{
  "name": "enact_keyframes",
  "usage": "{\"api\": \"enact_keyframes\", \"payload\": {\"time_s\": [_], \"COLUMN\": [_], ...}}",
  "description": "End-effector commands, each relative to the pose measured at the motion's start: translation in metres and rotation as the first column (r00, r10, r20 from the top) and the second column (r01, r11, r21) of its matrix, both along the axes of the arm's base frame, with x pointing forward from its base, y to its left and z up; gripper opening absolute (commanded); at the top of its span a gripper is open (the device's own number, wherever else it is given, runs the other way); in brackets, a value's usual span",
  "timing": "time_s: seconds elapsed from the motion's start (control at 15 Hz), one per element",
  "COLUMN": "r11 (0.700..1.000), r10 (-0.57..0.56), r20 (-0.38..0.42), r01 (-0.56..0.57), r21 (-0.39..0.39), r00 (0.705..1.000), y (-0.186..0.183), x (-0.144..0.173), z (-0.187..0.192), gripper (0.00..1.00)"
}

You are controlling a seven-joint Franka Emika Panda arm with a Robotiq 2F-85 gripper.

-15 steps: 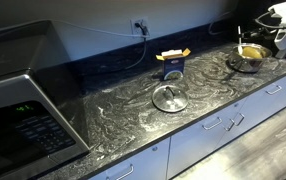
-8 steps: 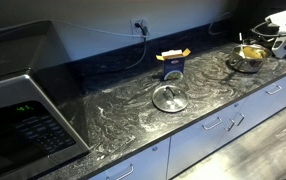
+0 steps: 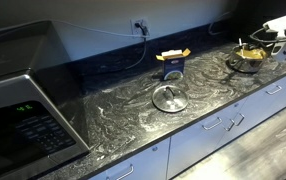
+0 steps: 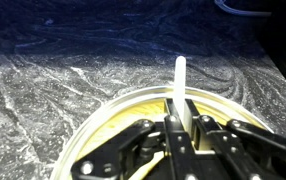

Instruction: Pick up the lid from the pot and put it on the counter, then pick up the box and pour some of its contents in the pot, then pick up the spoon and stir and finally, pick up the lid and cover the pot

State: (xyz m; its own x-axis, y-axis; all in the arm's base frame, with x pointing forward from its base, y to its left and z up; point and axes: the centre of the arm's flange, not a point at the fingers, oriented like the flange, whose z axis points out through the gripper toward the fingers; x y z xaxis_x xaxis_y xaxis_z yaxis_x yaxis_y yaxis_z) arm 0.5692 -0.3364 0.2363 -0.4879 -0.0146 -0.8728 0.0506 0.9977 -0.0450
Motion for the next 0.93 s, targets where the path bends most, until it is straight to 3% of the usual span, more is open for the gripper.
{"api": "enact_keyframes", "payload": {"time_s": [0.0,0.33,0.87], "r11": [1.0,0.999,1.0], "r10": [0.017,0.015,0.0], "r20": [-0.021,-0.052,0.063], "r01": [-0.016,-0.013,0.0], "r21": [0.025,0.04,-0.01], "r00": [1.0,0.999,0.998], "y": [0.004,0.0,-0.01], "x": [-0.018,-0.032,-0.029], "z": [0.009,0.014,0.01], "gripper": [0.03,0.03,0.03]}}
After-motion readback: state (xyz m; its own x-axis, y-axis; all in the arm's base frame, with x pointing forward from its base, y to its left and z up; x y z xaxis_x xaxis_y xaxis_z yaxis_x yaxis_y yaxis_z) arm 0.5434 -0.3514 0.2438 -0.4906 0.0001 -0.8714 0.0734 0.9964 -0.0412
